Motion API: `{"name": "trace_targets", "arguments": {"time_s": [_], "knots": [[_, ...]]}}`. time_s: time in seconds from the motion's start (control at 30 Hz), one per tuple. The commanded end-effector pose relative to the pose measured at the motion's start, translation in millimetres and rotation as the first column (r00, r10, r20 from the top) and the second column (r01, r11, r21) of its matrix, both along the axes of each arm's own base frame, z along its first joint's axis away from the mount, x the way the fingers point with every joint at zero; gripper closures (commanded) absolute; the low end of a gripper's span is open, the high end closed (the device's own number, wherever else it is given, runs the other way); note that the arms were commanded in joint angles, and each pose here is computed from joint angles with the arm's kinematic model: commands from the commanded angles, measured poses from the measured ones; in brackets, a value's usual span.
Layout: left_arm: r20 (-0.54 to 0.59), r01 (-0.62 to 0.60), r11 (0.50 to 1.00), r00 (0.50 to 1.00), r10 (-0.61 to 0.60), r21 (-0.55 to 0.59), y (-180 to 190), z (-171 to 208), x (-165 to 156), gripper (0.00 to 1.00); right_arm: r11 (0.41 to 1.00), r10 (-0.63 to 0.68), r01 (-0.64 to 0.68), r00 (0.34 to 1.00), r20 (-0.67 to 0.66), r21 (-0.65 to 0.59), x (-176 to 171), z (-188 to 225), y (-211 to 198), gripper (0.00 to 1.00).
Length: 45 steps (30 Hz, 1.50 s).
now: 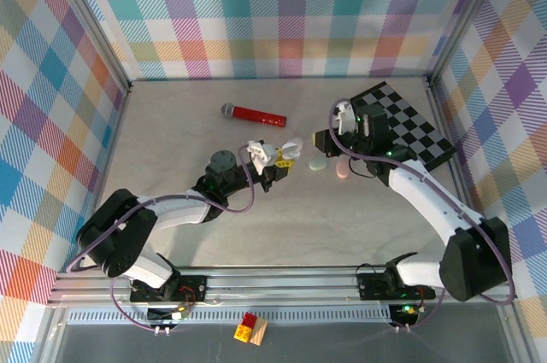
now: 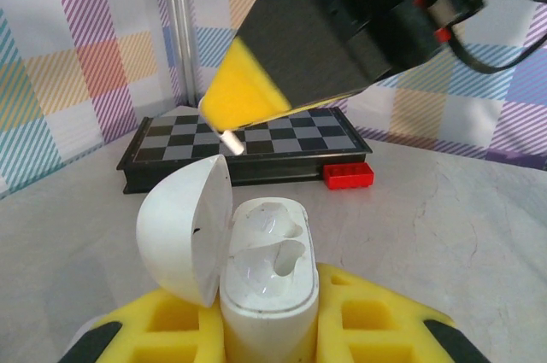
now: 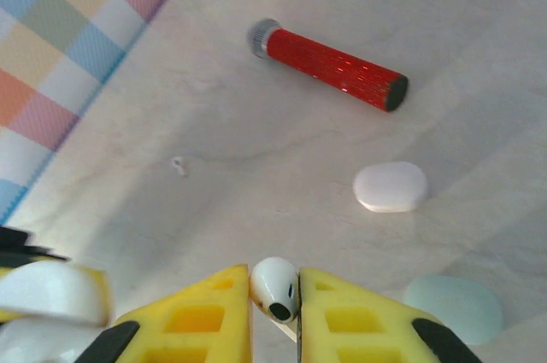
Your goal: Insert the wireless bluetooth earbuds into the charging case
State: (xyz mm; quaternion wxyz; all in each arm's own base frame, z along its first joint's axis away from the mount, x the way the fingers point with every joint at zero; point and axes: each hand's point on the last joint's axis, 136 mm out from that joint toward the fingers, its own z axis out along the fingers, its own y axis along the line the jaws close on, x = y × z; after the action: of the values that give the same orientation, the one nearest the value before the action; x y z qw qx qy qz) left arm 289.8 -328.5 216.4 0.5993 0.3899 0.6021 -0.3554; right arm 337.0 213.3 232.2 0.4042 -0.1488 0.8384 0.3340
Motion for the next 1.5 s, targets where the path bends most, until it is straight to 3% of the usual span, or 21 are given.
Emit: {"name": "trace_targets", "arguments": {"time_s": [0.0, 0.47, 1.47], "knots": [[0.054, -0.040, 0.999, 0.998, 0.042, -0.030, -5, 17, 11, 0.88, 0.991, 0.047, -0.056, 0.996, 0.077, 0.125, -14, 34, 6, 0.84], [0.025, 0.006, 0.999, 1.000, -0.004, -0.051, -28, 23, 10, 0.88, 0.937, 0.131, -0.169, 0.981, 0.141, 0.305, -42, 56, 16, 0.84], [0.000, 0.019, 0.994, 1.000, -0.019, -0.106, -32, 43, 10, 0.88, 0.934, 0.148, -0.170, 0.985, 0.092, 0.315, -32, 34, 24, 0.84]]}}
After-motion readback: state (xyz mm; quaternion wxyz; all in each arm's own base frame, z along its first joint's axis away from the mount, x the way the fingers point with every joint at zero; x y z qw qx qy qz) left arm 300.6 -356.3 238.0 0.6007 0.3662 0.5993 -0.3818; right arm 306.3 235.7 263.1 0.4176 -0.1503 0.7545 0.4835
